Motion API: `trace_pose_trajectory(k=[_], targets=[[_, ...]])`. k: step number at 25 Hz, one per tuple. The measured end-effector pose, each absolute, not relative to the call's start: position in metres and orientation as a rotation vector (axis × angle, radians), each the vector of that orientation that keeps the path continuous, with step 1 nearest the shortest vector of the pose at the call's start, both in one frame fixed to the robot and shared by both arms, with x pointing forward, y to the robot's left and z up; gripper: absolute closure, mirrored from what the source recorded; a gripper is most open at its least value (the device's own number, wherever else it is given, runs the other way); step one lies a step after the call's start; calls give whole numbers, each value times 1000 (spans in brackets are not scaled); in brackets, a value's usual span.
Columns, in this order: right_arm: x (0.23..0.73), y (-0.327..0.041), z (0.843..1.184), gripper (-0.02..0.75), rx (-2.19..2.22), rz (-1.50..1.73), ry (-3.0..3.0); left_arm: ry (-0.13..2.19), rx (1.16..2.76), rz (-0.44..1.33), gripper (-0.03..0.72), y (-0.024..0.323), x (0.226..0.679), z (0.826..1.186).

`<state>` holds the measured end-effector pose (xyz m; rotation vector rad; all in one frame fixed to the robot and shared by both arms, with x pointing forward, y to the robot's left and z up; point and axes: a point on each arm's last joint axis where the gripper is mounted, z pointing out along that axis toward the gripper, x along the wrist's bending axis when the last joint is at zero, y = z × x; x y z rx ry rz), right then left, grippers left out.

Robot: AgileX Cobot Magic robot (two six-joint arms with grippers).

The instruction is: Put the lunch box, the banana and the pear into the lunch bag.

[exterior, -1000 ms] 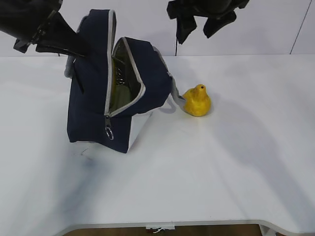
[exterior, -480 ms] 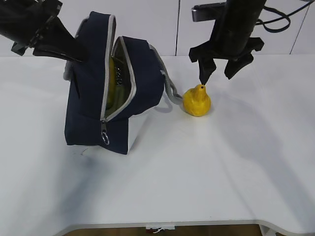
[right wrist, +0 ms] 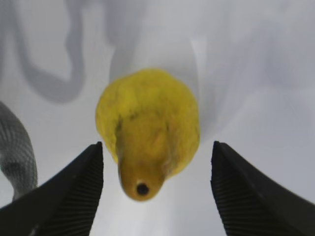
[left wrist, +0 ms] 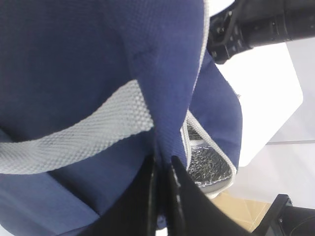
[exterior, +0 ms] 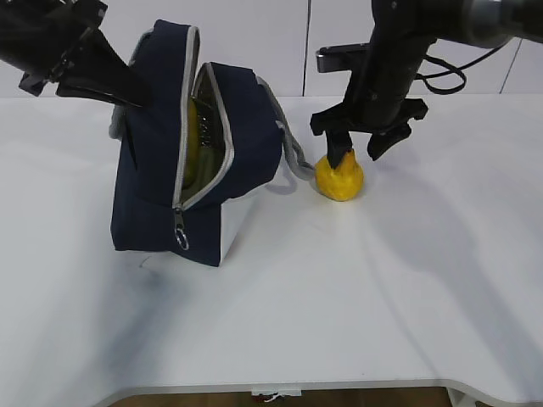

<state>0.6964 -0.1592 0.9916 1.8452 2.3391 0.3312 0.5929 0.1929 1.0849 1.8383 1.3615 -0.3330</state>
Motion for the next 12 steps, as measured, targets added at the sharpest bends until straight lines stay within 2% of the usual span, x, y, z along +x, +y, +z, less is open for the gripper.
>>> trace_pose_trajectory(k=[6, 12], targets=[[703, -156, 993, 195, 1825, 431, 2299, 1361, 1841, -334, 695, 193, 593, 1085], [704, -155, 980, 195, 1852, 405, 2319, 1362, 1840, -331, 695, 193, 593, 1085]])
